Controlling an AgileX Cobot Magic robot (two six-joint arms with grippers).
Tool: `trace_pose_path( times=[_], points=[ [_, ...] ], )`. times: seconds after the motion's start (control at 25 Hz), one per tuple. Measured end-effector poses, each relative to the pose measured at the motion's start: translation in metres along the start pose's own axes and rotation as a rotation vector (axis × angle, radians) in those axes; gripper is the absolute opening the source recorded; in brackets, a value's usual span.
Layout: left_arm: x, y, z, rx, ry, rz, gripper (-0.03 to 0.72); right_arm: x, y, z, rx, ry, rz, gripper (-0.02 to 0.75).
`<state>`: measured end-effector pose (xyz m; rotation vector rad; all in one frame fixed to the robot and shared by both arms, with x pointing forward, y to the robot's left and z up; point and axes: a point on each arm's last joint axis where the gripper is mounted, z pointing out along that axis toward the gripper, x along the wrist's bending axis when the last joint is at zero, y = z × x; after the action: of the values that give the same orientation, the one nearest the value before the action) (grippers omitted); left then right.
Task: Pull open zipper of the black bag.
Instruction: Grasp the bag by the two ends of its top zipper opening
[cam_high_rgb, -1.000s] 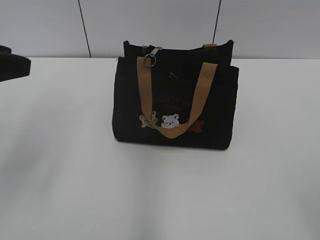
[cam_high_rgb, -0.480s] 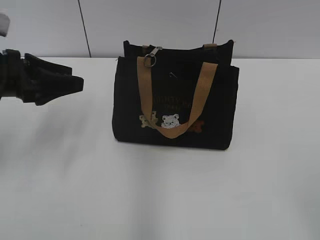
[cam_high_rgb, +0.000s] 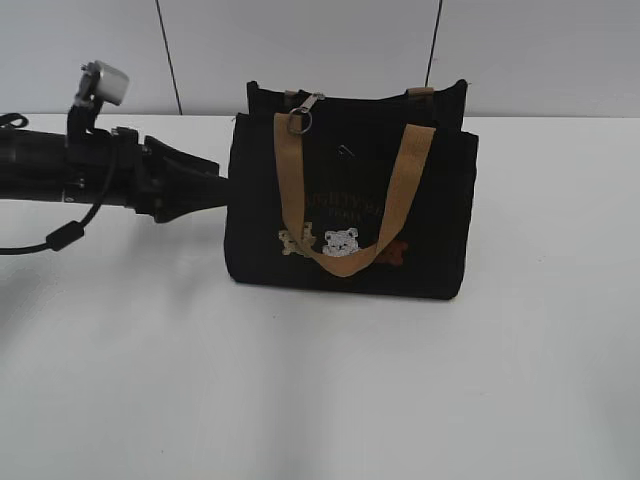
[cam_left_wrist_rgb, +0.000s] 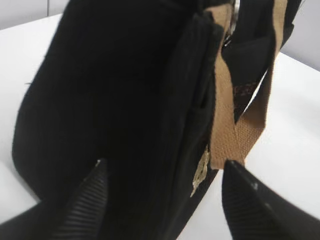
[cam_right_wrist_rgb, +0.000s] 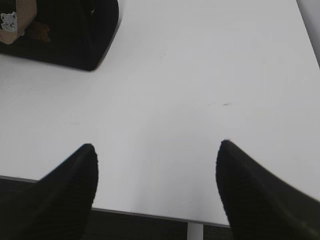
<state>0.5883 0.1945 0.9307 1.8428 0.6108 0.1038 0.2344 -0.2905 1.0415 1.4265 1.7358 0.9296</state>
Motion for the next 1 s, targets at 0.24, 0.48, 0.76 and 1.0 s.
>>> trace_pose_path(
  times=[0.24,0.48,0.76,1.0],
  points=[
    [0.0,-0.012,0.031,0.041,-0.049,-0.009,0.535,0.0,0.0,0.0,0.0,0.0,0.001,0.557],
    [0.002,-0.019,0.04,0.056,-0.038,-0.03,0.379,0.0,0.0,0.0,0.0,0.0,0.001,0.557],
    [0.003,-0.019,0.041,0.059,-0.032,-0.029,0.03,0.0,0.0,0.0,0.0,0.0,0.001,0.557],
    [0.001,-0.019,0.041,0.053,-0.049,-0.031,0.029,0.0,0.0,0.0,0.0,0.0,0.001,0.557]
  ],
)
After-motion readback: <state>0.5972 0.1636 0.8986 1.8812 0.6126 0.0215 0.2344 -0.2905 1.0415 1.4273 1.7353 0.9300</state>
